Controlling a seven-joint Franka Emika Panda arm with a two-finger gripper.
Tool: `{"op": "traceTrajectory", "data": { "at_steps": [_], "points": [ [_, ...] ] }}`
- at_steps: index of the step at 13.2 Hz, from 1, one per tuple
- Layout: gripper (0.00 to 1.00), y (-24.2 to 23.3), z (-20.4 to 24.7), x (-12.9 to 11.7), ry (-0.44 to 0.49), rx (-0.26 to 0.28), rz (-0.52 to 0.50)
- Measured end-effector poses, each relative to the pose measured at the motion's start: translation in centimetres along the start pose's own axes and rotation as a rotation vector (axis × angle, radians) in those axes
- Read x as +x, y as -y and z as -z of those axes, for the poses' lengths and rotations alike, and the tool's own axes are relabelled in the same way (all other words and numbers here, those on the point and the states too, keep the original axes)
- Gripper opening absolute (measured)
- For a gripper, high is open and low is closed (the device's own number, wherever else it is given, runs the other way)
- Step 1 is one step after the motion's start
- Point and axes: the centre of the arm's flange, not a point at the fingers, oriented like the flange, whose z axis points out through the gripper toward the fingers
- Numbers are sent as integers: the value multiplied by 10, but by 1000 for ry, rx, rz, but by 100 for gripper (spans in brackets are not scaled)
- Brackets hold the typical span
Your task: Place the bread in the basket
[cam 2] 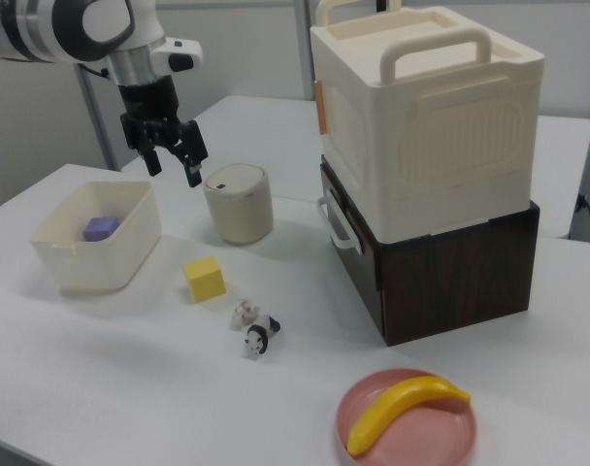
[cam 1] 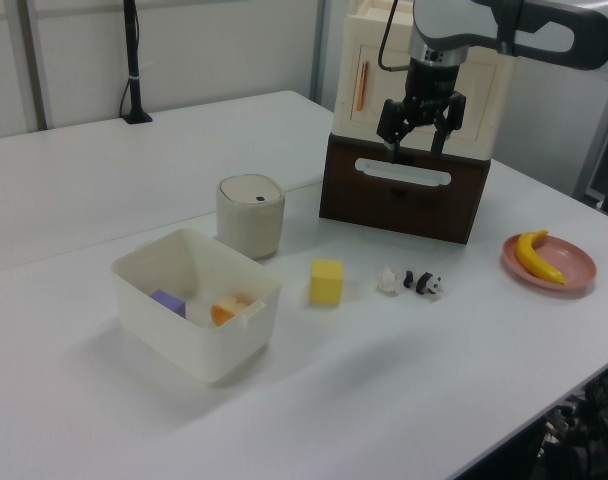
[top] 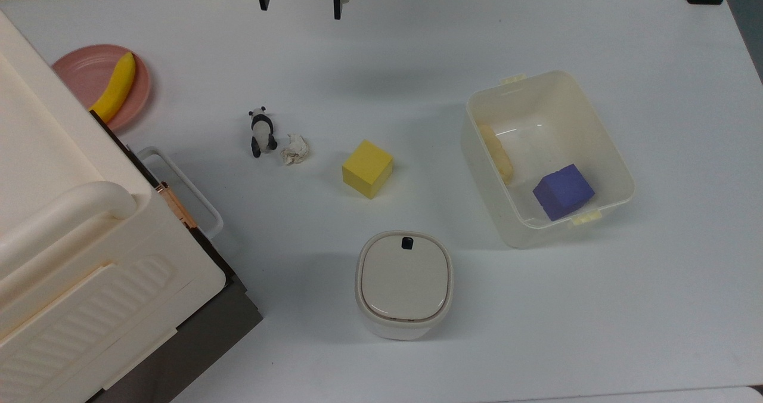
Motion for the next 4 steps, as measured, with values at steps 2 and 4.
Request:
{"op": "traceTrajectory", "data": {
  "at_steps": [2,4],
  "points": [
    [100,0,0,-1,4,3,3],
    [100,0,0,-1,4,4,5]
  ]
}}
